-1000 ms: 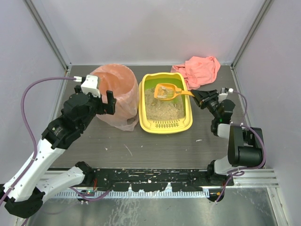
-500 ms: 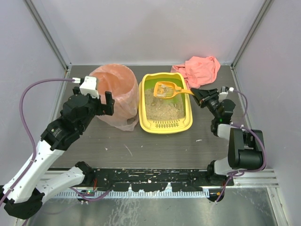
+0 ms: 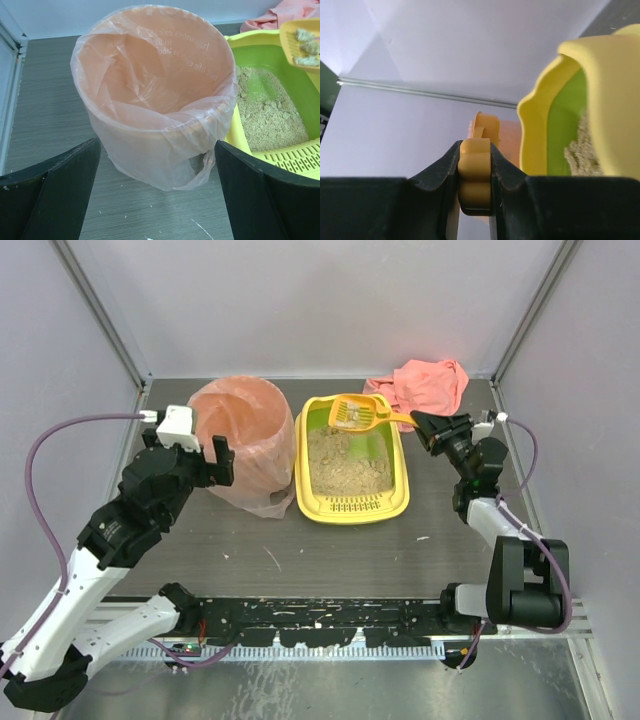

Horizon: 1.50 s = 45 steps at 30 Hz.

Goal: Clean the litter box

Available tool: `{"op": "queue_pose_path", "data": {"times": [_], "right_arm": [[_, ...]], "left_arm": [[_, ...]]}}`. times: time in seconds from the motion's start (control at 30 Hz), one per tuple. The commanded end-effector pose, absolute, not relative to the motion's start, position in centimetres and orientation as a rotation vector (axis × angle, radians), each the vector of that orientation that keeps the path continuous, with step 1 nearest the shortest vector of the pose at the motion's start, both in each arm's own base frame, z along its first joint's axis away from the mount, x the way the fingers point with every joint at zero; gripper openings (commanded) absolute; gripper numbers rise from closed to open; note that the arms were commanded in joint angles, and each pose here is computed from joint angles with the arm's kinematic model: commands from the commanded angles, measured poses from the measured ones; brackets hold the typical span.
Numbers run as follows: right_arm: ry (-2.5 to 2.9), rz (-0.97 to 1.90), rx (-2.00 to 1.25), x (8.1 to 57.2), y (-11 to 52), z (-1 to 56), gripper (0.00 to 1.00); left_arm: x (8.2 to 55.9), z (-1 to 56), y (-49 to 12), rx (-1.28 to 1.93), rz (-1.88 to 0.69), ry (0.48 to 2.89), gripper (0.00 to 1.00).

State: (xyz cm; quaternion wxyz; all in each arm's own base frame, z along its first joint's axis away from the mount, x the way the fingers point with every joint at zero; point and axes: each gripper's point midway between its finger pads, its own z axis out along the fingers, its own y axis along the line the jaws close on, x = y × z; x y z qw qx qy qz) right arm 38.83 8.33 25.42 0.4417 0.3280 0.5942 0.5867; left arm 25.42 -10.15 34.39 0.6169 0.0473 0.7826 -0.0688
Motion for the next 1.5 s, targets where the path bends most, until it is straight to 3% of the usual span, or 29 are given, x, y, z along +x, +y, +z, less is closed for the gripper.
{"op": "queue_pose_path", "data": {"times": [0.0,0.4,0.8,1.1,1.47], "right_arm": [[1.371,1.438,0.671,38.7,9.6,32.9,0.01],[1.415,1.438,0.401,41.0,21.3,40.2,0.01],[1.340,1.129,-0.325,41.3,32.6,42.0,0.01],[1.154,0.824,-0.779,38.1,37.0,43.5,0.01],[1.061,0.695,-0.900,35.9,38.3,44.9,0.01]], "left_arm": [[25.2,35.9,-8.8,0.035,-0.150,1.735,0.98],[23.5,35.7,-6.8,-0.019,-0.130,1.715,0.98],[22.1,35.7,-5.4,-0.049,-0.126,1.706,0.98],[22.1,35.6,-5.3,-0.048,-0.123,1.711,0.98],[22.0,35.4,-5.2,-0.059,-0.128,1.710,0.98]]}}
